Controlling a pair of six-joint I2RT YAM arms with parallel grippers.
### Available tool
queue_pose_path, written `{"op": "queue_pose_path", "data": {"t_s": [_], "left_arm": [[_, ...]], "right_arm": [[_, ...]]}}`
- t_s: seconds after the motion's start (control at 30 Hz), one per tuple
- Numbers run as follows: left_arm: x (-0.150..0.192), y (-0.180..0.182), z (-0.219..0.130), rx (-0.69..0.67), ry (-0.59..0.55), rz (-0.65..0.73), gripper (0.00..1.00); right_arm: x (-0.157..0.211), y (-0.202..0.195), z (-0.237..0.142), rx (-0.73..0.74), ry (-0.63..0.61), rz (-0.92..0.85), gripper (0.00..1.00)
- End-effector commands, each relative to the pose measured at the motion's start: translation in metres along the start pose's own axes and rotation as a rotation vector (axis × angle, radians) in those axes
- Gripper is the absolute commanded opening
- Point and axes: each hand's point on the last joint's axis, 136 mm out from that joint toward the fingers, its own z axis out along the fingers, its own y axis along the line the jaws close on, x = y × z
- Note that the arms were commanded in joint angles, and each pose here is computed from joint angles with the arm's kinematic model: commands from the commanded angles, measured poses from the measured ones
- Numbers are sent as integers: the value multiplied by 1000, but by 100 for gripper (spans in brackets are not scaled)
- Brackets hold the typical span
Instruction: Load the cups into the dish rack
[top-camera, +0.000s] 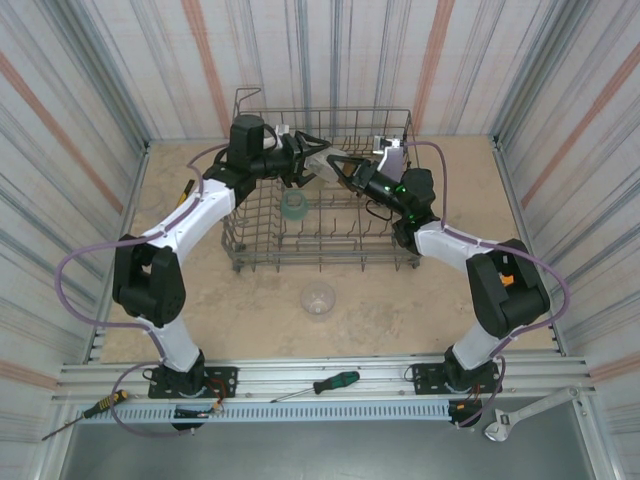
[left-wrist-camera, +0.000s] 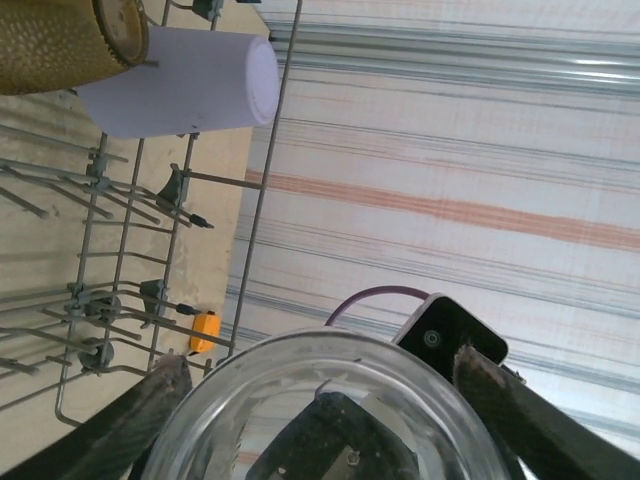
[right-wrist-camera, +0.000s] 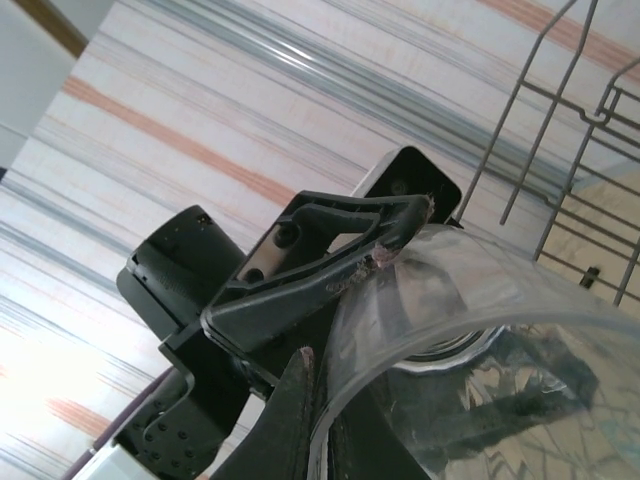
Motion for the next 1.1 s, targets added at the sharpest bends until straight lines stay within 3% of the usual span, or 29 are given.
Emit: {"op": "queue_pose_path", "data": {"t_s": [0.0,0.17,0.23,0.43,0.73,1.07], "left_arm": [[8,-9,0,43,43,21,51],[8,-5,-1,42,34,32,15],[8,-6,-3,45,28,39,1],[3,-11,-8,39,-4,87,0],[-7,-14,-14,-11,-58,170,0],[-18,-25,-25,-89,-148,339,0]], "right_arm": [[-8,11,4,-34,-20,-22,0],[-8,9,4,-14,-19,-11,1],[-9,9,4,-10,-20,-11,13],[-12,6,-3,49,-18,-17,29],[-13,5,-29,187,-32,-82,64],[-11,8,-72,421,-41,-168,77]]}}
